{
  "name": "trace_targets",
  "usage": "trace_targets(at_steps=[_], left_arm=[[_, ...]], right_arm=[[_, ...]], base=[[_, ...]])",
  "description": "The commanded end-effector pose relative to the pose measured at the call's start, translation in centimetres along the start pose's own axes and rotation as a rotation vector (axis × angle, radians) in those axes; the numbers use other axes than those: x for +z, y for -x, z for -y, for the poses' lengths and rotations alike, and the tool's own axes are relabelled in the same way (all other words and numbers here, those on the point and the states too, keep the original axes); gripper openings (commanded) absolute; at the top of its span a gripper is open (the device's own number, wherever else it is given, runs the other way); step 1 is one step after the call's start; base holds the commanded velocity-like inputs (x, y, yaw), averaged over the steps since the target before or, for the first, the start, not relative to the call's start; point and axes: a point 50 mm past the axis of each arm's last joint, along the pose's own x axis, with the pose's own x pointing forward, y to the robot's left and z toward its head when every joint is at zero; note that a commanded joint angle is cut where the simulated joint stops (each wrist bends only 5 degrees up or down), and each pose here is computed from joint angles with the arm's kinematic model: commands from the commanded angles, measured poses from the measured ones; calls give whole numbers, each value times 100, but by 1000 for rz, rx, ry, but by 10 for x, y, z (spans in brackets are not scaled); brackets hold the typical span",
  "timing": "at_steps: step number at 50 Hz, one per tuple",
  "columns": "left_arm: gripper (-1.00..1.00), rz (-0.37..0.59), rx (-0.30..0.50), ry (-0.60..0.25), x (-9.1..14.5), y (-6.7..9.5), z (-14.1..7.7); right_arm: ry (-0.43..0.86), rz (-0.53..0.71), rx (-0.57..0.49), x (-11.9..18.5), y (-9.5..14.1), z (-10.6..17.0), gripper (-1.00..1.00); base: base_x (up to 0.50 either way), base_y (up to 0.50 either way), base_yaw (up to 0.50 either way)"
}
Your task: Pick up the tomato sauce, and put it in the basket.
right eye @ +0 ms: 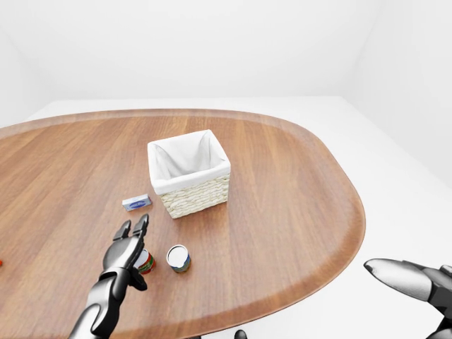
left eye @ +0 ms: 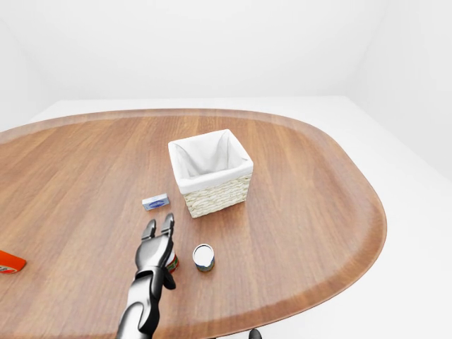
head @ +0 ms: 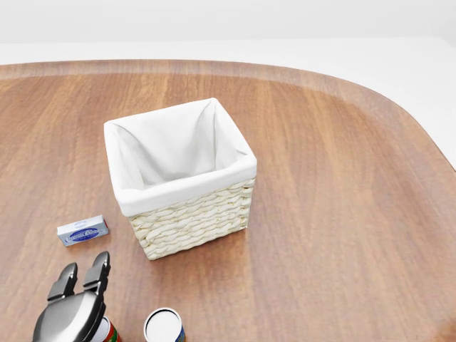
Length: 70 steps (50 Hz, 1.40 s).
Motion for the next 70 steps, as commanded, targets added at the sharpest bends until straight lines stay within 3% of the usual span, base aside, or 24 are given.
trace_targets(at_steps=[1, 7, 47, 70], left_arm=[[100, -5, -15, -5, -1, -2, 5], [100, -9, -50, -15, -3, -2, 13], [100, -47, -87, -49, -11, -10, 32], [100, -51, -178, -87, -15, -4, 51]], right_arm=[[-1, 0, -2, 1, 0, 1, 100], [1, 3, -3, 1, 0, 1, 100], [5, 11, -1, 1, 0, 0, 100], [1, 10, -3, 1, -1, 0, 100]], base=[[0, 0, 0], [0, 0, 0], [0, 0, 0], [0, 0, 0]])
